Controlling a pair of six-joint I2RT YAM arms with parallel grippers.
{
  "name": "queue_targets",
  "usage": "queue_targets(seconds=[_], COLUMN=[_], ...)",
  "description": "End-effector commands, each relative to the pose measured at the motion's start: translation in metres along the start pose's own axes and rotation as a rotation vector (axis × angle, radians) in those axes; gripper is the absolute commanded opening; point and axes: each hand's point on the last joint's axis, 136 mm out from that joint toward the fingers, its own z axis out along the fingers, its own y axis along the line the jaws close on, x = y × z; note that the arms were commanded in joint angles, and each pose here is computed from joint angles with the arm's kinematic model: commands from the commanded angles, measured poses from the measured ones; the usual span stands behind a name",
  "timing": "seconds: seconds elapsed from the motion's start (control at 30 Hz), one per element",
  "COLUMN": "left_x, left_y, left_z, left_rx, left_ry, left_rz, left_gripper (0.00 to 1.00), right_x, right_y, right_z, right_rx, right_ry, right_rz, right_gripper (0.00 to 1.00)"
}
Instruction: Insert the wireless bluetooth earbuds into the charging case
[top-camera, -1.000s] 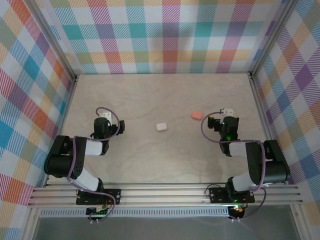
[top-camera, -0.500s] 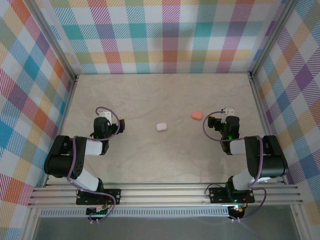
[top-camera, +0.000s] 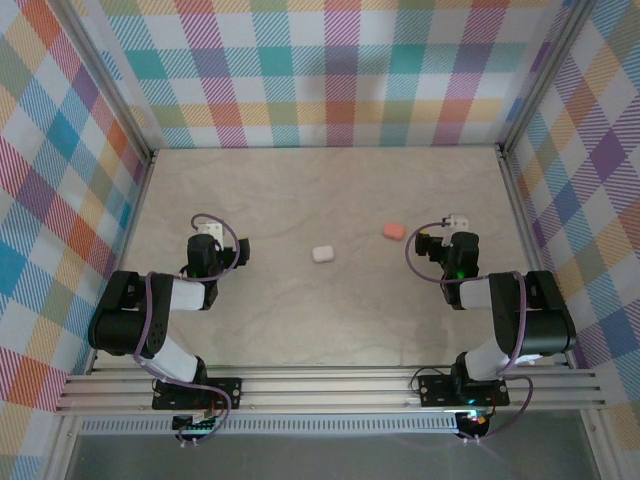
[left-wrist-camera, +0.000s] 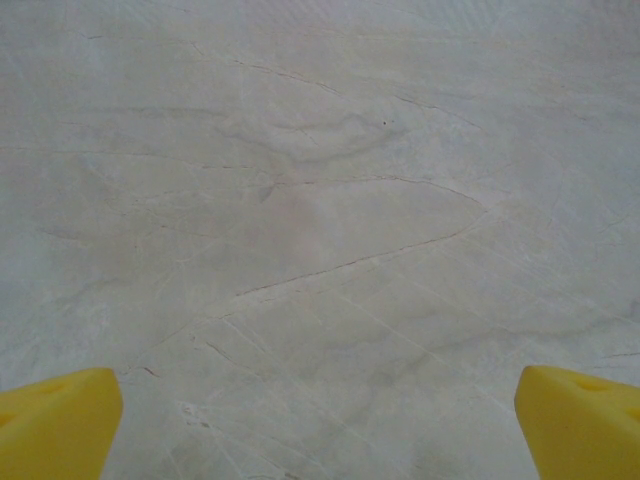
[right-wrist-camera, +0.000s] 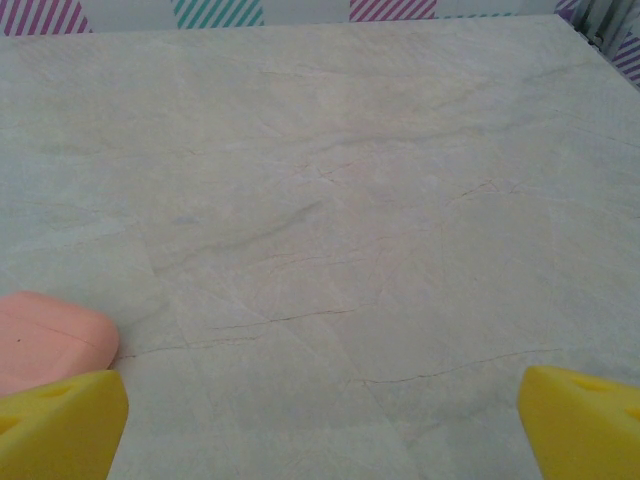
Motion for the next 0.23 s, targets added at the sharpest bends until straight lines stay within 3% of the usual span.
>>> queue_targets(seconds=[0.0, 0.2], left_x=[-0.0188, -0.0188], left_y=[0.0003, 0.0006], left_z=[0.0019, 0.0018], left_rx=[0.008, 0.007], left_ry=[-0.055, -0.055], left_rz=[-0.015, -0.015], left_gripper=[1.00, 1.00], right_x=[-0.0159, -0.0166], right_y=[0.0011, 0.0011], right_z=[0.0037, 0.0026], right_rx=[-0.014, -0.027], right_ry=[-0.039, -0.040], right_rz=[0.020, 0.027], right_gripper=[1.00, 1.00])
